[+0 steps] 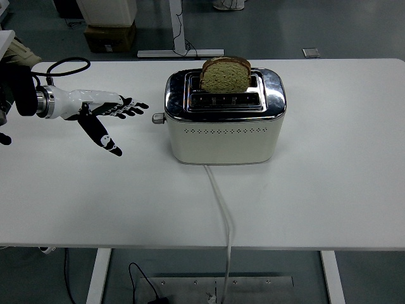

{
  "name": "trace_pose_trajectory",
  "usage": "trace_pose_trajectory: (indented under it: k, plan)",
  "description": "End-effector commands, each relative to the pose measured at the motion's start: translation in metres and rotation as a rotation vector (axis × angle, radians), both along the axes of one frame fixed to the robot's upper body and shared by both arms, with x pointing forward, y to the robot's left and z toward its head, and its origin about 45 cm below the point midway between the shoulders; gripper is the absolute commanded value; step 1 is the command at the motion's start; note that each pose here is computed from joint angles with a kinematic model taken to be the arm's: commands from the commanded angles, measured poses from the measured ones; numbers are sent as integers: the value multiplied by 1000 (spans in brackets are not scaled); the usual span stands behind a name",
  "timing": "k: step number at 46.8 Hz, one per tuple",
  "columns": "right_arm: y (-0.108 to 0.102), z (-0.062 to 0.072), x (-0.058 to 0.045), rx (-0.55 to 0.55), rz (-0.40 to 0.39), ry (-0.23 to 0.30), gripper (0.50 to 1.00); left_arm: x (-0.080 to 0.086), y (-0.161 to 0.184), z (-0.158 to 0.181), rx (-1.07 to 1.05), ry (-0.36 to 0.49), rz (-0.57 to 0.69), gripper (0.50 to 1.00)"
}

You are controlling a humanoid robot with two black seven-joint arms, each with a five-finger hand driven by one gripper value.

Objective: Press down toaster

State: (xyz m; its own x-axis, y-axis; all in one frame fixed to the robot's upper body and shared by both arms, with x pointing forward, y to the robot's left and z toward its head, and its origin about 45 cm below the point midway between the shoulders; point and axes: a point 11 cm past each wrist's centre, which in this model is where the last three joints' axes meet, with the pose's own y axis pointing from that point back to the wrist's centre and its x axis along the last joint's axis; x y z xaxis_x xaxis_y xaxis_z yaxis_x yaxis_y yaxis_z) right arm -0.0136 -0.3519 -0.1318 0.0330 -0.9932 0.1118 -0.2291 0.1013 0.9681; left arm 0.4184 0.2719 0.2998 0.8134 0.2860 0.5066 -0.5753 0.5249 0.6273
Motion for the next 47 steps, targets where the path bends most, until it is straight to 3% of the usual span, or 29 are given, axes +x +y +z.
trace_pose_trajectory:
  k: [1,47]
  plan:
    - [0,0,0,0,0,0,998,0,-7,-1,-8,2,-12,1000]
    - [0,0,1,0,1,-3,998,-6,-16,-24,-16,54,-27,1000]
